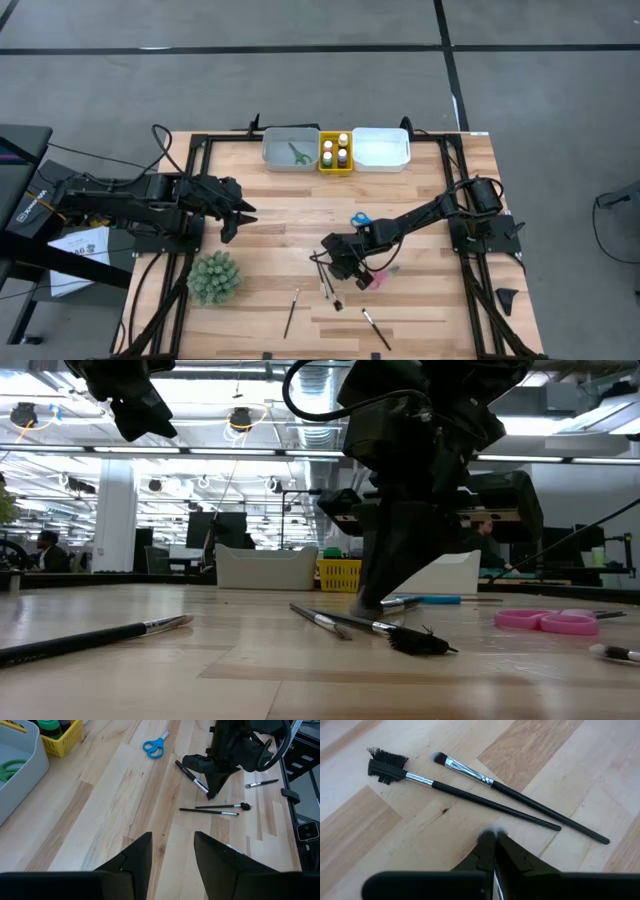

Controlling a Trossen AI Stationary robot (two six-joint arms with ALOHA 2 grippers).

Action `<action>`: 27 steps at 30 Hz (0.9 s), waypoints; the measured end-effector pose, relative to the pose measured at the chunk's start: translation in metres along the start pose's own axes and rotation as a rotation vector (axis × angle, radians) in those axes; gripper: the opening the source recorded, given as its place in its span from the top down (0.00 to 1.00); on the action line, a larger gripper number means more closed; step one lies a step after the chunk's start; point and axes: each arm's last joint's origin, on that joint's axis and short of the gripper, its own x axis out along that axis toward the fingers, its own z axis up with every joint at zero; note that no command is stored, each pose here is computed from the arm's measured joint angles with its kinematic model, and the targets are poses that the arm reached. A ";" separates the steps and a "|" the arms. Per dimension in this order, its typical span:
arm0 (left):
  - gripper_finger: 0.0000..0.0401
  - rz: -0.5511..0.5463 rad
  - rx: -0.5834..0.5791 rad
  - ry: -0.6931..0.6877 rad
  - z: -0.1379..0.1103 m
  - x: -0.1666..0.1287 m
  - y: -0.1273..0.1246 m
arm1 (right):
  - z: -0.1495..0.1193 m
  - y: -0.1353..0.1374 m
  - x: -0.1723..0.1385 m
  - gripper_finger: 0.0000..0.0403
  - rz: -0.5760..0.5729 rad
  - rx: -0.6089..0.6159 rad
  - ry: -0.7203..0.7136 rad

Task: Pick & Place Paint Supplies
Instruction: Put the black powder brush into the white bin

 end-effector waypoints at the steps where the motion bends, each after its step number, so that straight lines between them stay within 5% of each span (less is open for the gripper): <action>1: 0.65 0.000 0.000 0.000 0.000 0.000 0.000 | 0.000 0.000 0.000 0.99 0.000 0.000 0.000; 19: 0.65 0.001 0.000 -0.007 0.001 0.000 0.000 | 0.001 0.000 -0.012 1.00 -0.024 0.080 0.031; 27: 0.65 0.011 -0.002 -0.030 0.002 0.001 0.000 | 0.011 -0.022 -0.048 1.00 -0.108 0.306 -0.103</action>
